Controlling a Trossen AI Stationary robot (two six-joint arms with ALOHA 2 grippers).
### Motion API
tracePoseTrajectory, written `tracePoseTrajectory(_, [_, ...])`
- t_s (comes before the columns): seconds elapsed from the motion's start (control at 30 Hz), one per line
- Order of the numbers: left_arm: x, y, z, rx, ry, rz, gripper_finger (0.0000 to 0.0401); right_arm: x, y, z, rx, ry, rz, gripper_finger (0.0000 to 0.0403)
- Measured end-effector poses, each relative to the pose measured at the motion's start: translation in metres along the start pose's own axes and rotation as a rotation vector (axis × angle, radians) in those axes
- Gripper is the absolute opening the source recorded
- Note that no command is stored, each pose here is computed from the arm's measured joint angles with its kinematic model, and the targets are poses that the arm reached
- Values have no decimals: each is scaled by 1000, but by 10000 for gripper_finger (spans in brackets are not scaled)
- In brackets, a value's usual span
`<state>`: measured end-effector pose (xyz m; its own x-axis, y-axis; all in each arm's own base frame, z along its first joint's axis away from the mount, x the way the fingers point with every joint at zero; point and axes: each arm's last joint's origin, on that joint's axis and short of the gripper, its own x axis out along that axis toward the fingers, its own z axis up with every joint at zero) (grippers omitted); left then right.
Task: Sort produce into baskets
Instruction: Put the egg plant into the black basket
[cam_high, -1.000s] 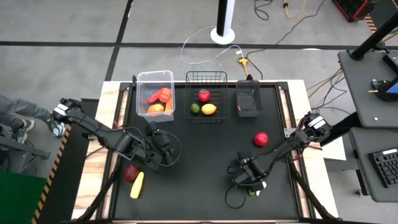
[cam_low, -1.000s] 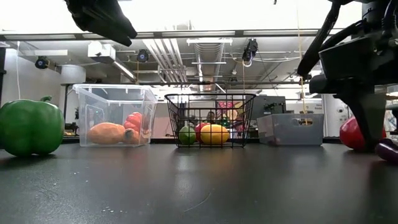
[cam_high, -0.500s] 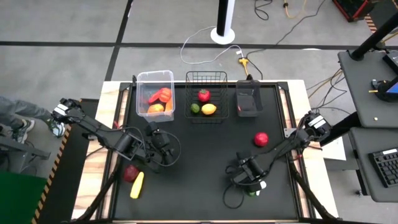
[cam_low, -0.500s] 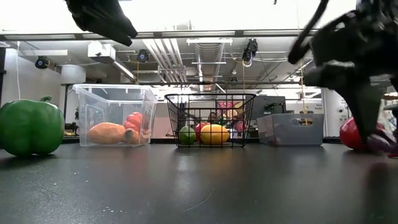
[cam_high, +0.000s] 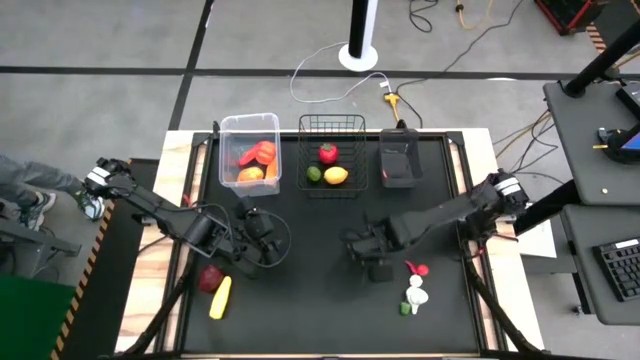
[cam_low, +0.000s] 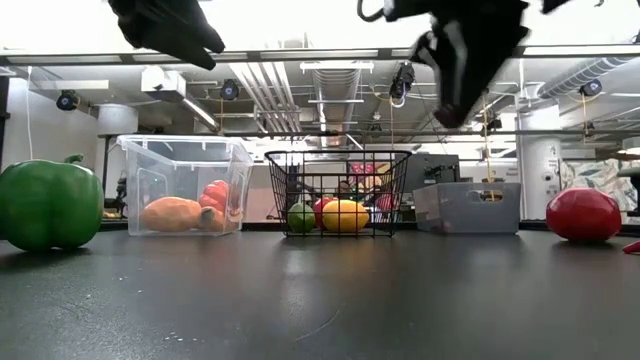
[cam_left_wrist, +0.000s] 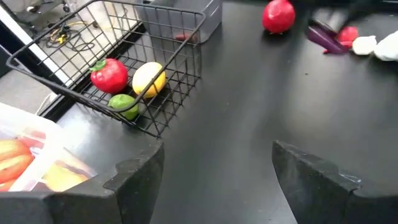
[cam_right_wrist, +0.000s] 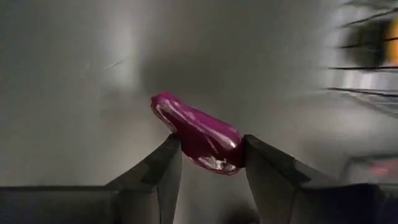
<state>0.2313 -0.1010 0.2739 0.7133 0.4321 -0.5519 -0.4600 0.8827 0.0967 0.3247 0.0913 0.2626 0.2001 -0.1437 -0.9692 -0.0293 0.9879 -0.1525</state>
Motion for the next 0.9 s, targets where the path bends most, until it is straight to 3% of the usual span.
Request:
tracePoseTrajectory(0.17, [-7,-6,-4,14,-3,-37,278,-29,-56,-2,99,-74,-29,155])
tracePoseTrajectory(0.4, [-15,-13,-8,0,-10,-75,278,-48,-156,-26,417,-127,-108,151])
tracePoseTrajectory(0.57, [-16,-14,-8,-20,-12,-81,278,-45,-224,-54,681,-103,-179,156])
tracePoseTrajectory(0.67, [-16,-14,-8,-20,-12,-81,278,-38,-257,-72,761,-67,-214,155])
tracePoseTrajectory(0.9, [-16,-14,-8,-20,-9,-85,278,-12,-301,-117,923,-22,-163,155])
